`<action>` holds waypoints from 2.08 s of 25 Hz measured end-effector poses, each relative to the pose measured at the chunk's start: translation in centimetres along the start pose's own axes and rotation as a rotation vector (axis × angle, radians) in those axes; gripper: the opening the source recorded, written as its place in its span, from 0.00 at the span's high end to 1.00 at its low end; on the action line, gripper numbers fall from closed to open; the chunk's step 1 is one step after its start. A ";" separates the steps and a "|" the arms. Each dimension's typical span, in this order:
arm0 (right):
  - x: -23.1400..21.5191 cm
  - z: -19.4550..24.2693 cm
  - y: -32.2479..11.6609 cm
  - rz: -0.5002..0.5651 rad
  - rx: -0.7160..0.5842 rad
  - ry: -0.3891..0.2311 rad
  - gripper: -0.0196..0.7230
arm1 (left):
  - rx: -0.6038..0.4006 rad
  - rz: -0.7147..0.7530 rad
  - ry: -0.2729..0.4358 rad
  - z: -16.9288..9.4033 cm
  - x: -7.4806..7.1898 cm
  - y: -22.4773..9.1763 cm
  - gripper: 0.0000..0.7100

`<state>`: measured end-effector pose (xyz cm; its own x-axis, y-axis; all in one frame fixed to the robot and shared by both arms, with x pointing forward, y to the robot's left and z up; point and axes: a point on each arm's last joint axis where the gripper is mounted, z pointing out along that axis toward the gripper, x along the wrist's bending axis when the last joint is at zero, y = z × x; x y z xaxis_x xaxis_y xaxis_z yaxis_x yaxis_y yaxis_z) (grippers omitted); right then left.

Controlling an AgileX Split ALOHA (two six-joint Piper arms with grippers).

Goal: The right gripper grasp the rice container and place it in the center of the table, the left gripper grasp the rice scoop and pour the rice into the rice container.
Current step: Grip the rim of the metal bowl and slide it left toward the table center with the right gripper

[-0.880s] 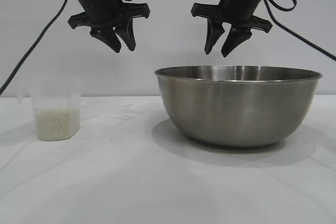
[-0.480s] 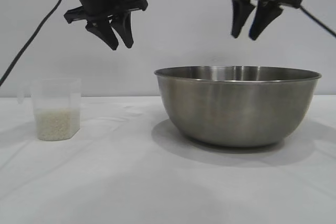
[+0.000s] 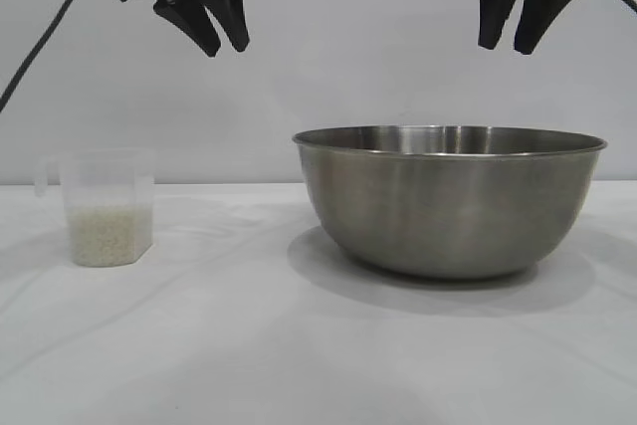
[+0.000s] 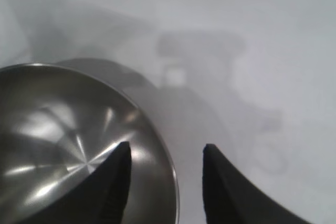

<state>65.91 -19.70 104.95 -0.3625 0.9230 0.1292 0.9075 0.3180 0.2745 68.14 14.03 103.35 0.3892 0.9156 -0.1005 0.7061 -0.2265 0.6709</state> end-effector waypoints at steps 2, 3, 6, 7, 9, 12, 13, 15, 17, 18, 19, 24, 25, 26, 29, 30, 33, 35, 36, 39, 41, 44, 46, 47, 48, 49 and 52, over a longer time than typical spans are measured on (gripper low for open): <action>0.1 0.1 -1.6 0.005 0.044 -0.001 0.56 | 0.018 0.004 -0.003 -0.1 0.0 -0.2 0.70; 0.2 0.3 -2.4 0.009 0.060 -0.001 0.56 | 0.021 0.006 -0.003 -0.4 -0.1 -0.3 0.70; 0.3 1.2 -4.7 0.019 0.089 -0.005 0.56 | 0.009 0.021 -0.003 -1.3 -0.2 -0.9 0.70; 0.3 1.6 -5.3 0.023 0.099 -0.005 0.56 | -0.001 0.031 -0.001 -1.6 -0.2 -1.2 0.70; 0.2 2.3 -5.9 0.029 0.098 -0.008 0.56 | -0.033 0.032 0.008 -2.4 -0.2 -2.0 0.70; 0.1 3.4 -6.5 0.037 0.094 -0.012 0.56 | -0.085 0.055 0.030 -3.2 -0.1 -3.7 0.70; 0.0 3.6 -6.6 0.039 0.089 -0.014 0.56 | -0.102 0.060 0.041 -3.4 0.0 -4.4 0.70; 0.0 3.8 -6.7 0.040 0.083 -0.016 0.56 | -0.124 0.060 0.058 -3.6 0.1 -5.7 0.70; -0.1 4.0 -6.6 0.037 0.068 -0.025 0.56 | -0.131 0.060 0.071 -3.5 0.3 -6.9 0.70; -0.2 4.2 -6.5 0.035 0.067 -0.029 0.56 | -0.121 0.060 0.073 -3.3 0.3 -7.5 0.70; -0.3 4.5 -6.5 0.035 0.070 -0.031 0.56 | -0.113 0.059 0.075 -3.2 0.3 -7.9 0.70; -0.6 6.1 -6.6 0.035 0.108 -0.036 0.56 | -0.118 0.057 0.079 -3.1 0.4 -8.2 0.70; -0.7 6.4 -6.6 0.036 0.116 -0.035 0.56 | -0.119 0.059 0.079 -3.1 0.4 -8.1 0.70; -0.7 6.8 -6.6 0.037 0.125 -0.034 0.56 | -0.120 0.059 0.079 -3.1 0.4 -8.1 0.70; -0.9 7.7 -6.7 0.040 0.147 -0.032 0.56 | -0.127 0.059 0.081 -3.1 0.4 -8.1 0.70; -1.0 8.1 -6.8 0.042 0.154 -0.031 0.62 | -0.129 0.058 0.082 -3.1 0.4 -8.1 0.70; -1.0 8.4 -6.8 0.043 0.164 -0.030 0.82 | -0.136 0.058 0.083 -3.1 0.4 -8.0 0.70; -0.9 8.6 -6.8 0.043 0.166 -0.027 0.91 | -0.138 0.058 0.083 -3.2 0.4 -8.0 0.70; -0.9 8.6 -6.8 0.046 0.164 -0.025 0.97 | -0.138 0.058 0.083 -3.2 0.4 -8.0 0.70; -0.5 8.7 -6.7 0.040 0.160 -0.020 0.97 | -0.138 0.058 0.083 -3.2 0.4 -8.0 0.70; 0.0 8.8 -6.7 0.031 0.161 -0.015 0.97 | -0.138 0.057 0.083 -3.2 0.4 -8.0 0.70; 0.5 8.8 -6.6 0.023 0.161 -0.008 0.97 | -0.138 0.056 0.082 -3.2 0.4 -8.0 0.70; 0.9 8.9 -6.6 0.019 0.160 -0.002 0.97 | -0.138 0.054 0.082 -3.2 0.4 -8.0 0.70; 1.0 8.9 -6.6 0.018 0.160 0.001 0.97 | -0.138 0.054 0.082 -3.2 0.4 -8.0 0.70; 1.2 9.0 -6.6 0.013 0.161 0.003 0.97 | -0.138 0.053 0.081 -3.2 0.4 -8.0 0.70; 1.4 9.1 -6.6 0.012 0.162 0.006 0.97 | -0.139 0.053 0.082 -3.2 0.4 -8.0 0.70; 2.1 9.2 -6.5 0.004 0.156 0.018 0.97 | -0.139 0.053 0.082 -3.2 0.4 -8.0 0.70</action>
<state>61.25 -17.83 94.64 -0.3616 0.9207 0.1469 0.9303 0.3458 0.1224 60.79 17.27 100.34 0.3704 0.9289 -0.0063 0.5950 -0.2321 0.7695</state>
